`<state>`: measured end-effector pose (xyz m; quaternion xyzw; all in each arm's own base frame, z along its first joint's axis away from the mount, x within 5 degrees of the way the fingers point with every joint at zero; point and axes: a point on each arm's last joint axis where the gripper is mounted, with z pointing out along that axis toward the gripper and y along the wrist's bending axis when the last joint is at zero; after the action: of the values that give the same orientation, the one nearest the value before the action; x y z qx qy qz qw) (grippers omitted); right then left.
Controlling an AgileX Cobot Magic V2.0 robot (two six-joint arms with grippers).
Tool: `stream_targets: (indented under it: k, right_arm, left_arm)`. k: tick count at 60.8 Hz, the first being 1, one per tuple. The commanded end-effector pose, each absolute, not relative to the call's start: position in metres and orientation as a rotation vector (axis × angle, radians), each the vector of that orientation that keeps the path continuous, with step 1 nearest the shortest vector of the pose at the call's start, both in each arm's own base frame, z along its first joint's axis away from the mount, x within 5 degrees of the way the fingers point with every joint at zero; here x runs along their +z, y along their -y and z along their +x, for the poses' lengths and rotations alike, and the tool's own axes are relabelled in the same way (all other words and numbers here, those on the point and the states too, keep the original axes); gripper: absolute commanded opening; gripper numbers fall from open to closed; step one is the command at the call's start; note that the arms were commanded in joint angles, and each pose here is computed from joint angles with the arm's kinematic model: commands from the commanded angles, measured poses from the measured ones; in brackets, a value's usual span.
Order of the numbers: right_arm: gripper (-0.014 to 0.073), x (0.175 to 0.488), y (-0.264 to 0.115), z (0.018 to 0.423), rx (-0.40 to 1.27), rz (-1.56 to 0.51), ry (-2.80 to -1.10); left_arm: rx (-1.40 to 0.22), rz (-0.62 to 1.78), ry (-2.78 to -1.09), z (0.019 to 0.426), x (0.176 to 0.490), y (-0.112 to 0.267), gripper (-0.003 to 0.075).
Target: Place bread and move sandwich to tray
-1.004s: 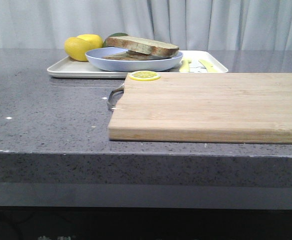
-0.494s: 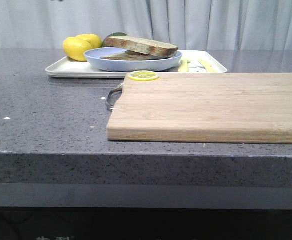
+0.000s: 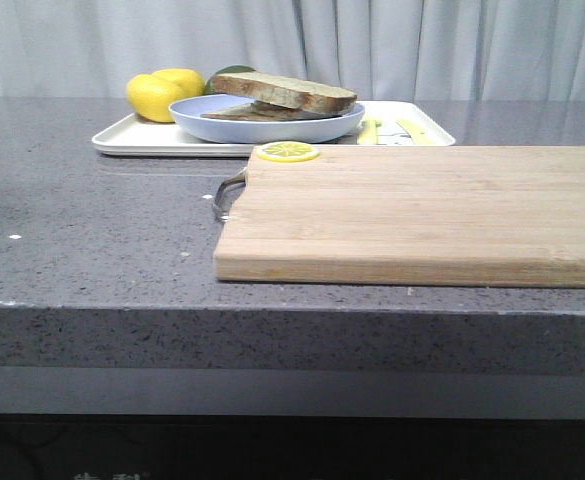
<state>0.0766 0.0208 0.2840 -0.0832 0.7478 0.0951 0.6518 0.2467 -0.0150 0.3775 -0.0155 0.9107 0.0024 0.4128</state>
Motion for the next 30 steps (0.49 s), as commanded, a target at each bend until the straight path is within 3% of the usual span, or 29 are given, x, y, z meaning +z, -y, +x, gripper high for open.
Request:
stream_targets:
  k: [1,15,30]
  right_arm:
    - [-0.0060,0.300,-0.019,0.078,0.209,-0.167,-1.600]
    - [-0.0060,0.300,-0.019,0.078,0.209,-0.167,-1.600]
    - [-0.0060,0.300,-0.019,0.078,0.209,-0.167,-1.600]
  left_arm:
    - [-0.008,-0.063,-2.083,0.220,0.389,0.006,-0.0020]
    - [-0.051,-0.037,-1.792,0.155,0.359,0.005,-0.0020]
    - [-0.065,-0.027,-1.649,0.103,0.327,0.003,-0.0020]
